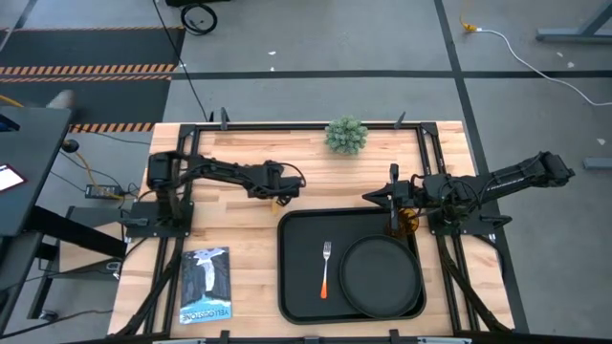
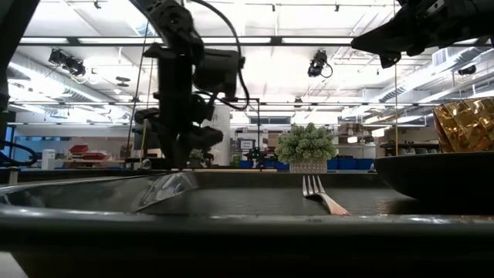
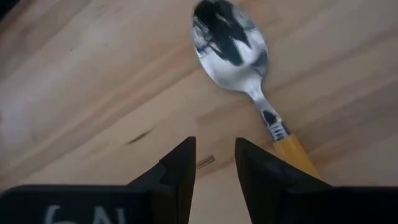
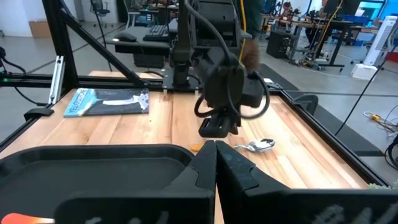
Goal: Pick and place plate/cup/fork/spoon on tray
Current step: Put the yellow spoon on the black serving tray to the left of the orange fork
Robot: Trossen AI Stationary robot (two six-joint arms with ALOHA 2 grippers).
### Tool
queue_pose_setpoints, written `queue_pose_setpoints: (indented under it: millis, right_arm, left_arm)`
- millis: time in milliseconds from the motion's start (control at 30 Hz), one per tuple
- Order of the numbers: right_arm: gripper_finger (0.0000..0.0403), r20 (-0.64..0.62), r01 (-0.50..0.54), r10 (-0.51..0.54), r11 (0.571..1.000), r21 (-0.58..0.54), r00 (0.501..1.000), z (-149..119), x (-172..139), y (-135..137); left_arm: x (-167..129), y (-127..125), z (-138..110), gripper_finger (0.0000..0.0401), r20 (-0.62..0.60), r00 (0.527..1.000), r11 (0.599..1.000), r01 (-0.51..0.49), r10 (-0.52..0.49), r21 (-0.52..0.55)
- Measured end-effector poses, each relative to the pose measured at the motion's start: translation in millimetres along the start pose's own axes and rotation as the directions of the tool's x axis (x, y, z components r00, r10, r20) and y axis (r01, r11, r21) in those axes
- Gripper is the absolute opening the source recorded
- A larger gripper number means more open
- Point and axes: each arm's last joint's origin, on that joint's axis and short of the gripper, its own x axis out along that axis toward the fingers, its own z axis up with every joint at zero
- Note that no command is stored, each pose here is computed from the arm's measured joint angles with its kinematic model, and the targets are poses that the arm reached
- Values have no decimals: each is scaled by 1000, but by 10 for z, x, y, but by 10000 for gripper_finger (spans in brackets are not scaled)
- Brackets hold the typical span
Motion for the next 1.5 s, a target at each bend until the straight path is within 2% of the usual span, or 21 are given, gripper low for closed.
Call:
queue_pose_setpoints:
  millis: [100, 233, 433, 633, 800, 1100, 1500]
  right_arm:
    - [8, 0, 2, -2, 1000, -2, 1000, 1, 0, -1]
    - [8, 17, 3, -3, 1000, -4, 1000, 16, 0, -2]
    - [8, 22, 2, -2, 1000, -2, 1000, 21, 0, -2]
    - [8, 15, -1, 1, 1000, 3, 1000, 15, 0, -1]
    - [8, 15, -2, 2, 1000, 6, 1000, 15, 0, 0]
    - [8, 13, -7, 7, 1000, 6, 1000, 11, 2, 3]
    - [8, 14, -10, 10, 1000, 5, 1000, 10, 17, 13]
  left_arm:
    - [-20, 23, -17, 120, 37, 997, 992, 67, -63, -111]
    - [-49, -17, 16, 121, 38, 988, 956, 152, -148, -251]
    - [5, -65, 9, 146, 28, 987, 926, 160, -160, -342]
    - [8, -74, 13, 189, 34, 986, 916, 166, -165, -364]
    - [26, -124, 13, 198, 62, 983, 911, 183, -172, -369]
    - [154, -191, -65, 177, 30, 990, 931, 138, -136, -339]
    - [152, -211, -70, 124, 13, 987, 936, 158, -162, -313]
